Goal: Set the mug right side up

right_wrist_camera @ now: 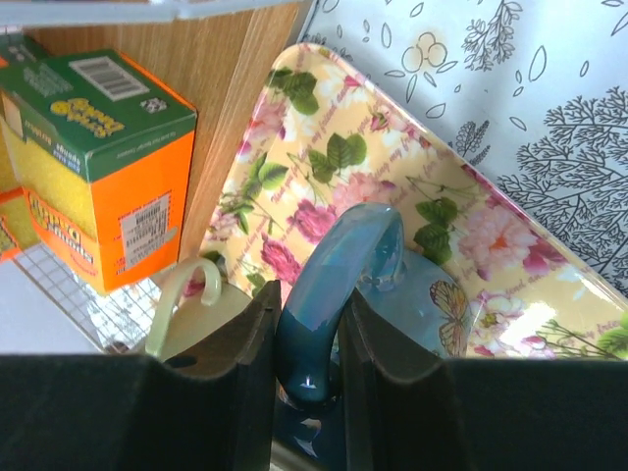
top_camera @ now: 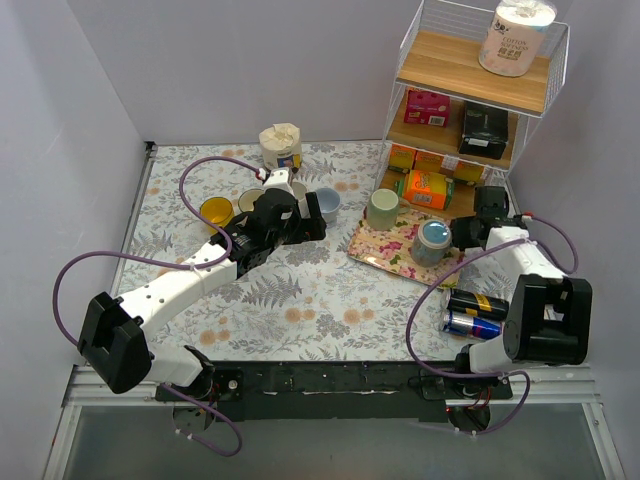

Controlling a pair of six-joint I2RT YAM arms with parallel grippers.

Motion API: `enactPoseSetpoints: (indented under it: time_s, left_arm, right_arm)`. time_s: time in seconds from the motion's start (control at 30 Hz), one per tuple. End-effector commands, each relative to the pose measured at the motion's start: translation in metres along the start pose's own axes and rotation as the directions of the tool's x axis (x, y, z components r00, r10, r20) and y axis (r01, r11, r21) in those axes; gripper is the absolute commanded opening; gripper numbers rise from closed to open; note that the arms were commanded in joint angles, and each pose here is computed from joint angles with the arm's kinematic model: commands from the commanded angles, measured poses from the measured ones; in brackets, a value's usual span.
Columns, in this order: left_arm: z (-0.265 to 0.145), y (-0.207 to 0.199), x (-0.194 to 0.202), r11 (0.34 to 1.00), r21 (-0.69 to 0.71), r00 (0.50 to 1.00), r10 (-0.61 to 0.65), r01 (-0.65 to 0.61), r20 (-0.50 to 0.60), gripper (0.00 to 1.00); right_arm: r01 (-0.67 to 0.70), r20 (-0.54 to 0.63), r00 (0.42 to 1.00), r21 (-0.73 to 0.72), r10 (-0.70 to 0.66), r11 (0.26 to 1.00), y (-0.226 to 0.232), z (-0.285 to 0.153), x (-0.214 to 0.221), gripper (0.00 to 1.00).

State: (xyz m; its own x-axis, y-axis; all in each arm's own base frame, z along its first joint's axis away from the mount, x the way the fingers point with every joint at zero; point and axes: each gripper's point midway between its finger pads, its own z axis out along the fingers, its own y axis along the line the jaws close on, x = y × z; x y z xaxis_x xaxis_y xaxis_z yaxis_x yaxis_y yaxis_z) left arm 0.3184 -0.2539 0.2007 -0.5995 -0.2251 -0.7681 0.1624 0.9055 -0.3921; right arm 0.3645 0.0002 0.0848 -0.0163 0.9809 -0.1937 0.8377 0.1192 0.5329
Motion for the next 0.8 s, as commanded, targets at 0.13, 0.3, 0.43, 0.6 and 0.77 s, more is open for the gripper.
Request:
enactPoseSetpoints:
  time_s: [0.13,0.3,0.43,0.6,0.77]
  left_arm:
    - [-0.014,-0.015,-0.021,0.999,0.051,0.999,-0.004,0.002,0.039,0.98]
    - [-0.018,-0.029,-0.030,0.995,0.096,0.999,-0.012,0.009,0.035,0.98]
    - [-0.024,-0.041,-0.038,0.990,0.140,0.999,-0.019,0.014,0.033,0.98]
    - [-0.031,-0.059,-0.046,0.979,0.204,1.000,-0.022,0.018,0.020,0.98]
    - [-0.041,-0.081,-0.065,0.961,0.275,0.999,-0.028,0.020,0.023,0.98]
  right_arm:
    - [0.191,0.014,0.979,-0.389,-0.201,0.901,0.076,-0.066,0.003,0.01]
    - [0.365,0.097,0.921,-0.558,-0.377,0.746,0.092,-0.111,0.011,0.01]
    - [0.446,0.179,0.870,-0.685,-0.460,0.576,0.100,-0.150,0.021,0.01]
    - [0.496,0.262,0.795,-0.800,-0.547,0.337,0.096,-0.197,0.044,0.01]
    - [0.542,0.387,0.722,-0.832,-0.574,0.120,0.089,-0.244,0.073,0.01]
